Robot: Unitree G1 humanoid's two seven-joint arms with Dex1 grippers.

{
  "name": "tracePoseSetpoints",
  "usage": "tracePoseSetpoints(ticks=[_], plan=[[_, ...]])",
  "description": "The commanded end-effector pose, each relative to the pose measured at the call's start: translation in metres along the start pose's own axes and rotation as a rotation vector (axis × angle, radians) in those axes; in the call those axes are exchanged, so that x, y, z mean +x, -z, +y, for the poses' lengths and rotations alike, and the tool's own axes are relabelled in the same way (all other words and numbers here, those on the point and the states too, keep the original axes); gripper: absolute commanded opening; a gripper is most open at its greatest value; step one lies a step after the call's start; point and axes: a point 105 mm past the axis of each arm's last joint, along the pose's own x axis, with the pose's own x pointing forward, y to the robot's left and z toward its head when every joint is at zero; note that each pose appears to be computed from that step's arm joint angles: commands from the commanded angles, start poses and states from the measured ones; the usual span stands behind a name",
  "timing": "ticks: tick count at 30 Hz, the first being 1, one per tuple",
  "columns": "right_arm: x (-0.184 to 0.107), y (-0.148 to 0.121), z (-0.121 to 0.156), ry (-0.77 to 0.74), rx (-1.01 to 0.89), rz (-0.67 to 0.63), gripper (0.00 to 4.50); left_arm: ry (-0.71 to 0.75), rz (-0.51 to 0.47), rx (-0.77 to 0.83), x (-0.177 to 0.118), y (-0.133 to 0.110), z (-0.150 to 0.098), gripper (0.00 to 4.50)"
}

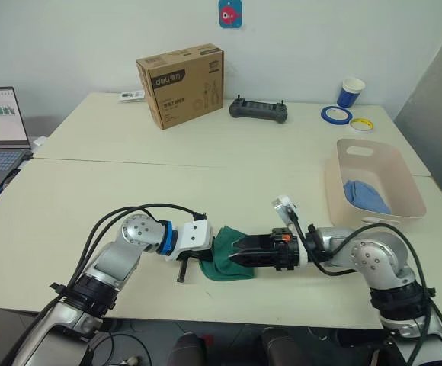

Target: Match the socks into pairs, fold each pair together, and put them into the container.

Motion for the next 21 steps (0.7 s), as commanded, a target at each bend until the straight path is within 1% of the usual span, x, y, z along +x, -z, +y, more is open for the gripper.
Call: tracePoseSetpoints(ticks=[1,3,4,6,8,9,10,13,15,16,19,21], plan=[[-0.003,-0.005,-0.014,0.099,-0.175,-0.020,2.72,0.010,0.073,-0.045,-0.001,0.019,-0.008,0.00],[0.000,0.002,-0.023,0.134,-0.242,-0.002,2.02,0.020,0.062,-0.049,-0.001,0.017,-0.009,0.00],[0.002,0.004,-0.026,0.143,-0.262,0.004,1.59,0.023,0.059,-0.050,-0.002,0.017,-0.010,0.00],[0.007,0.013,-0.027,0.132,-0.313,0.044,0.96,0.025,0.044,-0.055,-0.003,0.013,-0.009,0.00],[0.013,0.018,-0.026,0.111,-0.325,0.054,0.24,0.019,0.025,-0.063,-0.004,0.008,-0.007,0.00],[0.017,0.021,-0.027,0.106,-0.337,0.070,0.05,0.020,0.011,-0.060,-0.007,0.004,-0.005,0.00],[0.019,0.023,-0.027,0.103,-0.347,0.082,0.05,0.022,0.002,-0.057,-0.009,0.001,-0.005,0.00],[0.023,0.036,-0.031,0.093,-0.368,0.147,0.05,0.064,0.004,-0.060,-0.030,-0.010,-0.005,0.00],[0.024,0.041,-0.032,0.086,-0.355,0.161,0.05,0.068,0.037,-0.065,-0.045,-0.013,-0.001,0.00],[0.024,0.041,-0.032,0.083,-0.354,0.157,0.05,0.088,0.055,-0.040,-0.051,-0.016,-0.002,0.00],[0.022,0.036,-0.028,0.070,-0.341,0.123,0.05,0.134,-0.019,-0.022,-0.068,-0.052,0.002,0.00],[0.020,0.033,-0.025,0.056,-0.338,0.112,0.05,0.122,-0.085,-0.017,-0.065,-0.070,0.008,0.00]])
